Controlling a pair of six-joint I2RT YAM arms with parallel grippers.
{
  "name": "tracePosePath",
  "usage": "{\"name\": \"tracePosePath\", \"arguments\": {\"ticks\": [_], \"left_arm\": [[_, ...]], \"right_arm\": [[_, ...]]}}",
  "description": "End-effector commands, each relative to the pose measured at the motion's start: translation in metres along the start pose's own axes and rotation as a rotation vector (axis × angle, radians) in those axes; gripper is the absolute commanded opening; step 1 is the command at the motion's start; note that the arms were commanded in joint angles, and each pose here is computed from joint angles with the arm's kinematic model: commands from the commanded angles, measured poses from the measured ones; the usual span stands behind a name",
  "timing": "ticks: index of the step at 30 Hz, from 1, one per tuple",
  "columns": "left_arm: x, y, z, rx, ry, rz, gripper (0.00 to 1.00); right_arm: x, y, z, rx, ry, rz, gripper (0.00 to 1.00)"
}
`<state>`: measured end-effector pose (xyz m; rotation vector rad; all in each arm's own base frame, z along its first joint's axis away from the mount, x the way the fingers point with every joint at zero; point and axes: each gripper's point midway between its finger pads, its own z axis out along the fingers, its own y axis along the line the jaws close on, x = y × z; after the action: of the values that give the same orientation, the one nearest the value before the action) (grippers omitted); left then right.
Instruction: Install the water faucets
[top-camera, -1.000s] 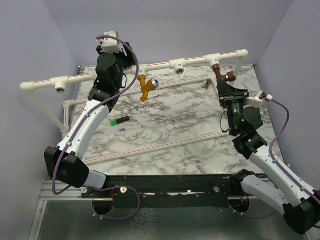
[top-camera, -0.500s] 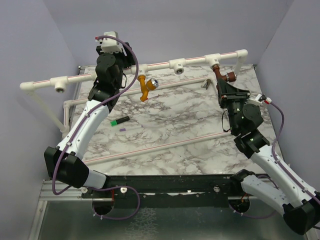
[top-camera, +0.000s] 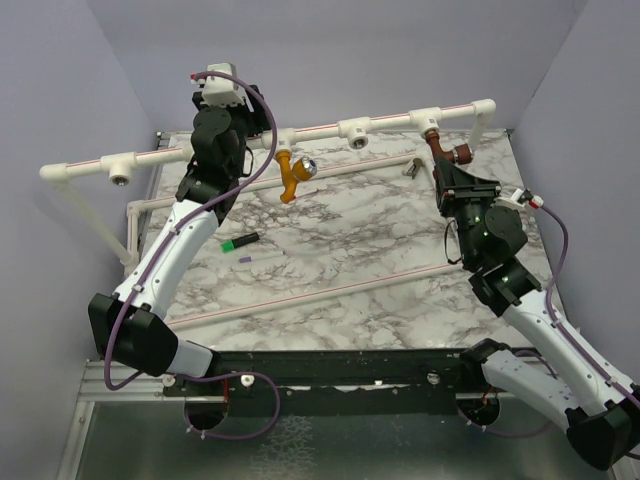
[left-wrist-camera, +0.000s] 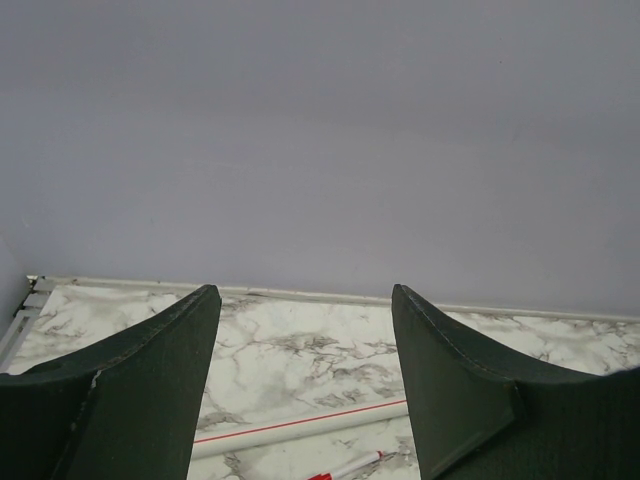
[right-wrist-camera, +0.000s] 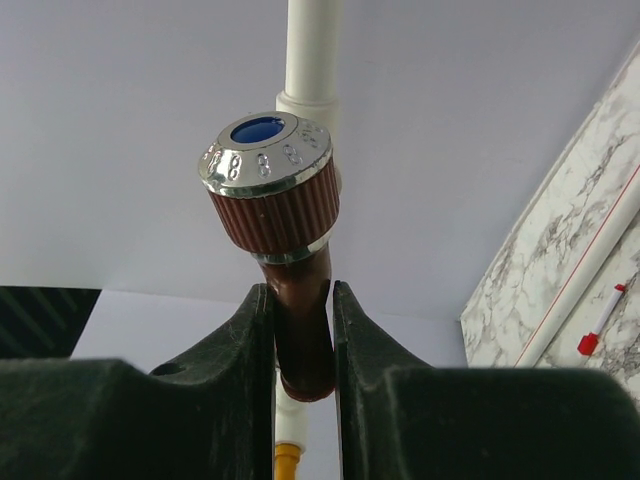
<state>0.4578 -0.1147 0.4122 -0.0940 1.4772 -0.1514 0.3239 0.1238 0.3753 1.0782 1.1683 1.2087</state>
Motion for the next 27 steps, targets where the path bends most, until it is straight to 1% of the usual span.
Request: {"name": "tracePosePath", "arguments": {"ticks": [1, 2, 4, 6, 16, 21, 24, 27], "left_arm": [[0.114, 0.012, -0.026, 0.004, 0.371, 0.128, 0.71], [0.114, 0.012, -0.026, 0.004, 0.372, 0.129, 0.71], [0.115, 0.011, -0.026, 0.005, 0.373, 0.127, 0.71], [0.116, 0.011, -0.026, 0.006, 0.376, 0.128, 0.71], [0.116, 0.011, -0.026, 0.006, 0.376, 0.130, 0.71], [0.116, 0.012, -0.026, 0.004, 0.376, 0.133, 0.71], [0.117, 0.012, -0.025, 0.003, 0.378, 0.131, 0.71], [0.118, 0.012, -0.025, 0.004, 0.382, 0.132, 0.71]], "right_arm": [[0.013, 0.015, -0.003, -0.014, 0.065, 0.052, 0.18], [0.012, 0.015, -0.004, -0.017, 0.060, 0.039, 0.24], [0.011, 0.014, -0.004, -0.017, 0.055, 0.030, 0.31], [0.010, 0.014, -0.005, -0.026, 0.050, 0.026, 0.35], [0.005, 0.017, -0.006, -0.040, 0.032, 0.009, 0.46], [0.002, 0.016, -0.011, -0.036, 0.030, -0.053, 0.56], [-0.001, 0.011, -0.015, -0.023, 0.024, -0.071, 0.58], [-0.003, 0.009, -0.018, -0.028, 0.020, -0.075, 0.59]]}}
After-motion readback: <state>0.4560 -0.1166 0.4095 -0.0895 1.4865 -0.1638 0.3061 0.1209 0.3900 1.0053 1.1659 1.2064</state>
